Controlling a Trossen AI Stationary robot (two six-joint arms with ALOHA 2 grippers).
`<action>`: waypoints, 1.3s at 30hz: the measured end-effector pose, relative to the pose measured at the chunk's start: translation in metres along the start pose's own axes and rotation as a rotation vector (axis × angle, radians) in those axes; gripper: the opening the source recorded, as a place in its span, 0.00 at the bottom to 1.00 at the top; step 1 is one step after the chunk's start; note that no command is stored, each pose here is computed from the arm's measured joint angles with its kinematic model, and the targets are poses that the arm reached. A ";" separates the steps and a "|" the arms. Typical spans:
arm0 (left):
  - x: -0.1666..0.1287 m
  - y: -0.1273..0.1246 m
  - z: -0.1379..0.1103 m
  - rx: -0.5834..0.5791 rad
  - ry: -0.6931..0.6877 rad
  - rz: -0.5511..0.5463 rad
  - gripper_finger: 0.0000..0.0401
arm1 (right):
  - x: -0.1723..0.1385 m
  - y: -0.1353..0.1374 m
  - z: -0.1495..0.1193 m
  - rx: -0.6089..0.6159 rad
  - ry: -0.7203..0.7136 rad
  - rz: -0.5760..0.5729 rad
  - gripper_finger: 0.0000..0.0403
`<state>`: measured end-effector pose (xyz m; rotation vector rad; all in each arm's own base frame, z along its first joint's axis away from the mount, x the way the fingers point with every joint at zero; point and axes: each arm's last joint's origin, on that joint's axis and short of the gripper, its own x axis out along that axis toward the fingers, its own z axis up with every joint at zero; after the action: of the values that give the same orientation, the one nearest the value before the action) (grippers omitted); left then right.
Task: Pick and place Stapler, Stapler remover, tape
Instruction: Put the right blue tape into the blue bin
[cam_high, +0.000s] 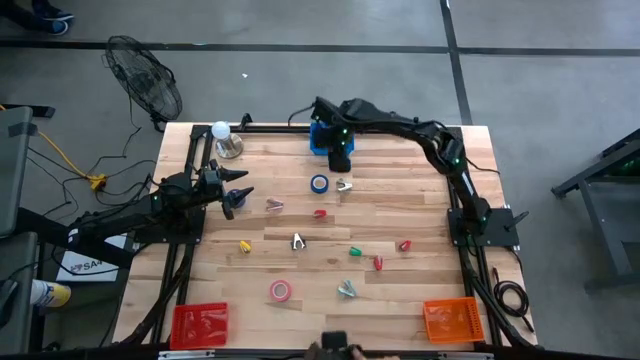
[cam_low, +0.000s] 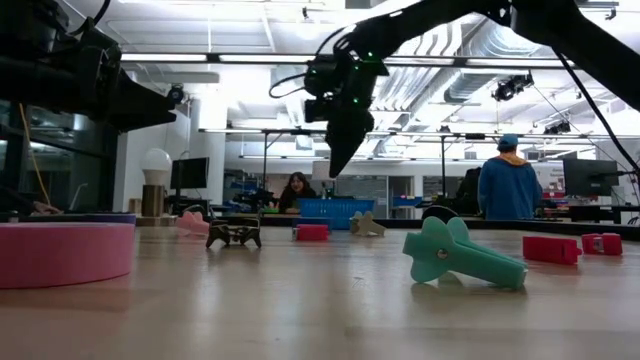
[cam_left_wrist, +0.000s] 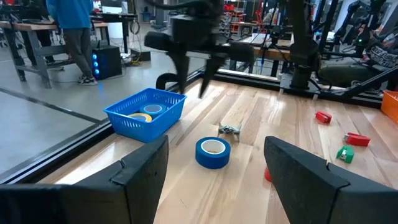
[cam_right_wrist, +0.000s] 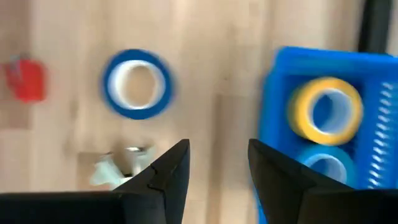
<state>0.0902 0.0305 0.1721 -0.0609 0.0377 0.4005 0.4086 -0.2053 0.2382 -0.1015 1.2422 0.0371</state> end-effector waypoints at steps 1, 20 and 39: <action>0.000 0.000 0.000 0.000 0.000 0.000 0.65 | 0.002 0.007 0.004 -0.029 -0.002 0.005 0.38; 0.000 0.000 0.000 -0.001 0.000 -0.001 0.65 | 0.073 0.079 0.007 -0.232 0.004 0.038 0.38; 0.000 0.000 0.000 -0.001 0.000 -0.001 0.65 | 0.093 0.081 -0.003 -0.228 -0.017 -0.015 0.38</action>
<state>0.0901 0.0305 0.1722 -0.0616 0.0372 0.3999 0.4294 -0.1279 0.1448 -0.3076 1.2169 0.1659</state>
